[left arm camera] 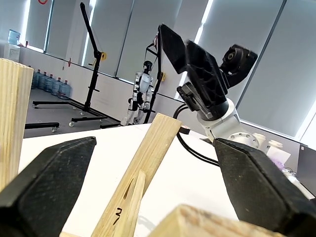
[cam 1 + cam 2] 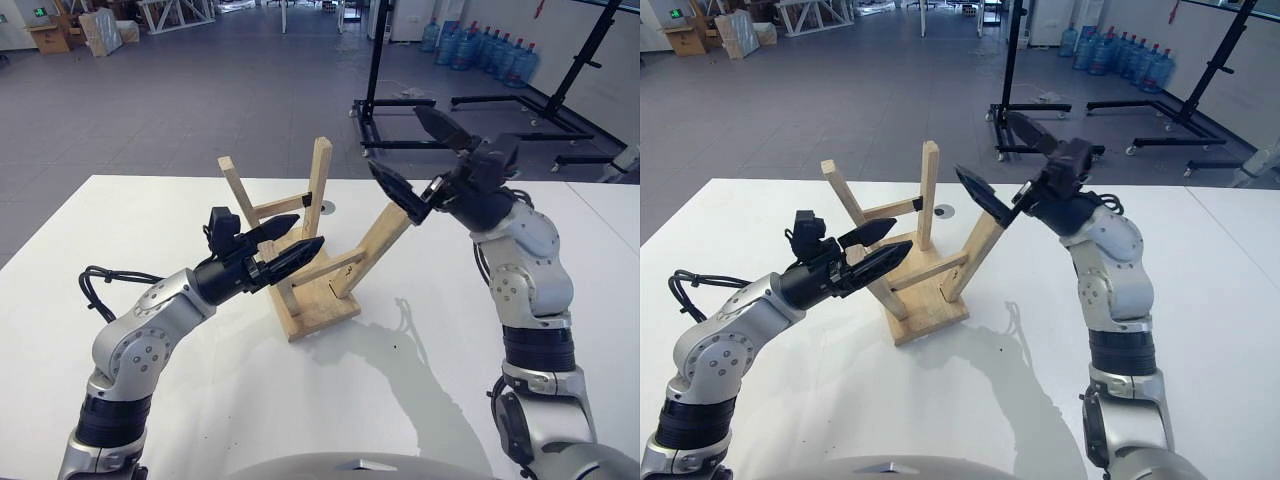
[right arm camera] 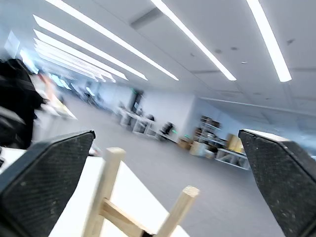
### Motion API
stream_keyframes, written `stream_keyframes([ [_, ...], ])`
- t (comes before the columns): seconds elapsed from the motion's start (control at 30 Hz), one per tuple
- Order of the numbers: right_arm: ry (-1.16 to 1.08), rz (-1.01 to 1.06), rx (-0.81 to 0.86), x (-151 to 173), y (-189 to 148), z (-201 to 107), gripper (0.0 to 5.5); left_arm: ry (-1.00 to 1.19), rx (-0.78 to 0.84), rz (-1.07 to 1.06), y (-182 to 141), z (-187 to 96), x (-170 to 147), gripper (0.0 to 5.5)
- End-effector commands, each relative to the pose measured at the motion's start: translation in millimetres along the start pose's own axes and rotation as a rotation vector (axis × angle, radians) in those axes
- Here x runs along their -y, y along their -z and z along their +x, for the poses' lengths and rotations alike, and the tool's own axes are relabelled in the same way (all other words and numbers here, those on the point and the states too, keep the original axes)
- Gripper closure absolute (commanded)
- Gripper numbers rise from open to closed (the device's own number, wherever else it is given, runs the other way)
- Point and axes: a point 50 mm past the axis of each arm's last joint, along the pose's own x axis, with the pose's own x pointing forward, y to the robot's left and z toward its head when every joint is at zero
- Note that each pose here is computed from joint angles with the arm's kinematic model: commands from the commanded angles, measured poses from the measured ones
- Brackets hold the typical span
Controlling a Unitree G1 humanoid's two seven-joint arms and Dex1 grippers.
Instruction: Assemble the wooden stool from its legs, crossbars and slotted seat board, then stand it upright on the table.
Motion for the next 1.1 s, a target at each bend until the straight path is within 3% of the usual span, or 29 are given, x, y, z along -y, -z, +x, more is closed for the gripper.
stream_keyframes([
  [0.03, -0.061, -0.354, -0.095, -19.9, -8.6, 12.6, 0.15, -0.059, -0.085, -0.004, 10.2, -3.5, -4.2, 1.17],
  [0.17, -0.108, -0.651, -0.100, -43.3, -10.5, 17.0, 0.15, -0.111, -0.098, -0.002, 11.0, -8.6, -9.3, 1.17],
  [0.3, -0.160, -0.788, -0.168, -61.1, 5.8, 10.4, 0.15, -0.130, -0.098, -0.002, 11.7, -9.7, -10.3, 1.17],
  [0.37, -0.224, -0.787, -0.266, -69.3, 23.6, 2.5, 0.15, -0.128, -0.105, -0.003, 12.6, -9.4, -10.1, 1.17],
  [0.5, -0.562, -0.662, -0.606, -108.6, 82.5, -30.3, 0.15, -0.112, -0.115, 0.001, 11.6, -8.3, -7.8, 1.17],
  [0.67, -0.821, -0.432, -0.737, -142.3, 98.2, -54.8, 0.15, -0.107, -0.118, 0.009, 9.3, -6.5, -9.0, 1.17],
  [0.77, -0.726, -0.455, -0.677, -133.3, 95.4, -41.7, 0.15, -0.111, -0.118, 0.009, 10.5, -6.7, -9.5, 1.17],
  [0.87, -0.459, -0.546, -0.432, -101.2, 67.0, -1.9, 0.15, -0.125, -0.124, 0.008, 12.6, -8.7, -10.9, 1.17],
  [0.93, -0.219, -0.462, -0.161, -69.1, 23.6, 21.6, 0.15, -0.129, -0.130, 0.009, 13.4, -9.2, -11.7, 1.17],
  [1.03, 0.000, -0.357, 0.191, -24.0, -42.0, 32.7, 0.15, -0.133, -0.131, 0.013, 13.3, -10.5, -12.7, 1.17],
  [1.1, 0.113, -0.299, 0.328, 2.3, -71.1, 32.4, 0.15, -0.132, -0.128, 0.015, 12.0, -11.1, -13.1, 1.17],
])
